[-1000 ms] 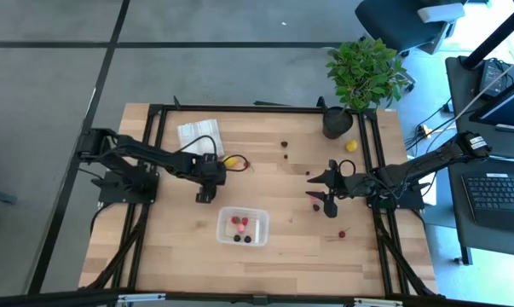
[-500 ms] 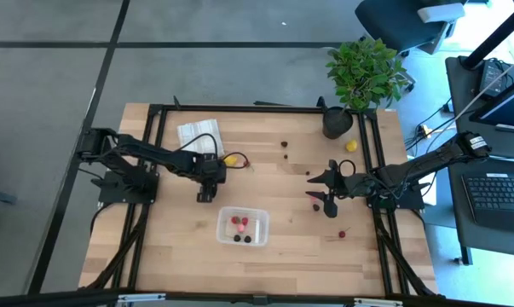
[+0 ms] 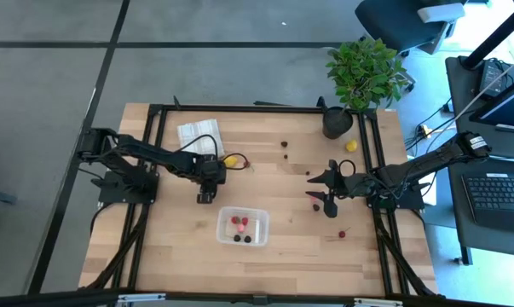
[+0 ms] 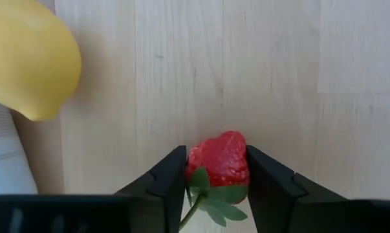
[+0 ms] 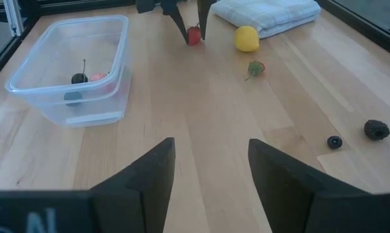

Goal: Pick and placing Produce into tupperware
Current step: Put the bottom strawberry into the transparent bin

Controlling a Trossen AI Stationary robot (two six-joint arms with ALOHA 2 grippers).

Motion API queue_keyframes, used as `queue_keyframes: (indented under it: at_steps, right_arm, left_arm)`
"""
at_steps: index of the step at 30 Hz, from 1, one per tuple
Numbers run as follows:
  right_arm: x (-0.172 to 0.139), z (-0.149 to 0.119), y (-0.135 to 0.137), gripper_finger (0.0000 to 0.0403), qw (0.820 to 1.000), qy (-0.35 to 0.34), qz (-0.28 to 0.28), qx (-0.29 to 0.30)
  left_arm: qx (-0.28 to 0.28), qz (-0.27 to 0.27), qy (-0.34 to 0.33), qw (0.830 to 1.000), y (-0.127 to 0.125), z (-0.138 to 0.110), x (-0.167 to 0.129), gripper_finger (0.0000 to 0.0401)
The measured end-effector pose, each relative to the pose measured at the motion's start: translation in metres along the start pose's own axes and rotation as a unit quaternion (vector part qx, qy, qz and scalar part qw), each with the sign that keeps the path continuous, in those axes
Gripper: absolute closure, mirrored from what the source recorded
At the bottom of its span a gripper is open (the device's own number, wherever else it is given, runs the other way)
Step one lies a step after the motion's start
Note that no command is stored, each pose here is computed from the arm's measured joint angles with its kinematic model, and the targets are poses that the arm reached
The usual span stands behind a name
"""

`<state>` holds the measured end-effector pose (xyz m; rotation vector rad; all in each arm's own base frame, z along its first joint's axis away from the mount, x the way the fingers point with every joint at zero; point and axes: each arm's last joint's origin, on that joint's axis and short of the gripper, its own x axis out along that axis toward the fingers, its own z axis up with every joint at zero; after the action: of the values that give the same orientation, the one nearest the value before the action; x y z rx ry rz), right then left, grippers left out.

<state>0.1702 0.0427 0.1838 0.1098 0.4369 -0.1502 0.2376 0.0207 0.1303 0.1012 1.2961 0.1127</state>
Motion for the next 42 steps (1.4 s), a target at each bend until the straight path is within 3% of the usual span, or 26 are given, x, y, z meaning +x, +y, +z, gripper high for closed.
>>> queue_keyframes:
  at_steps: [10,16,21,29,36,42]
  right_arm:
    - [0.0,0.0,0.0,0.0205,1.0,0.0,0.0,0.001]
    - [0.0,0.0,0.0,0.0205,1.0,0.0,0.0,0.0]
    - [0.0,0.0,0.0,0.0205,1.0,0.0,0.0,-0.001]
    - [0.0,0.0,0.0,0.0205,1.0,0.0,0.0,0.0]
    - [0.0,0.001,0.0,0.0205,1.0,-0.004,0.001,0.002]
    - [0.0,0.001,0.0,0.0205,1.0,-0.005,0.001,0.013]
  left_arm:
    - [-0.01,-0.008,0.025,1.0,-0.003,-0.008,-0.019,0.0276]
    - [-0.038,-0.006,-0.04,0.998,-0.001,-0.001,-0.055,0.0281]
    - [-0.024,-0.026,-0.114,0.993,-0.01,0.01,-0.086,0.0272]
    - [0.037,-0.1,-0.264,0.959,-0.047,0.043,-0.124,0.0282]
    - [0.089,-0.139,-0.304,0.938,-0.092,0.059,-0.111,0.0269]
    - [0.105,-0.146,-0.282,0.943,-0.115,0.069,-0.078,0.0281]
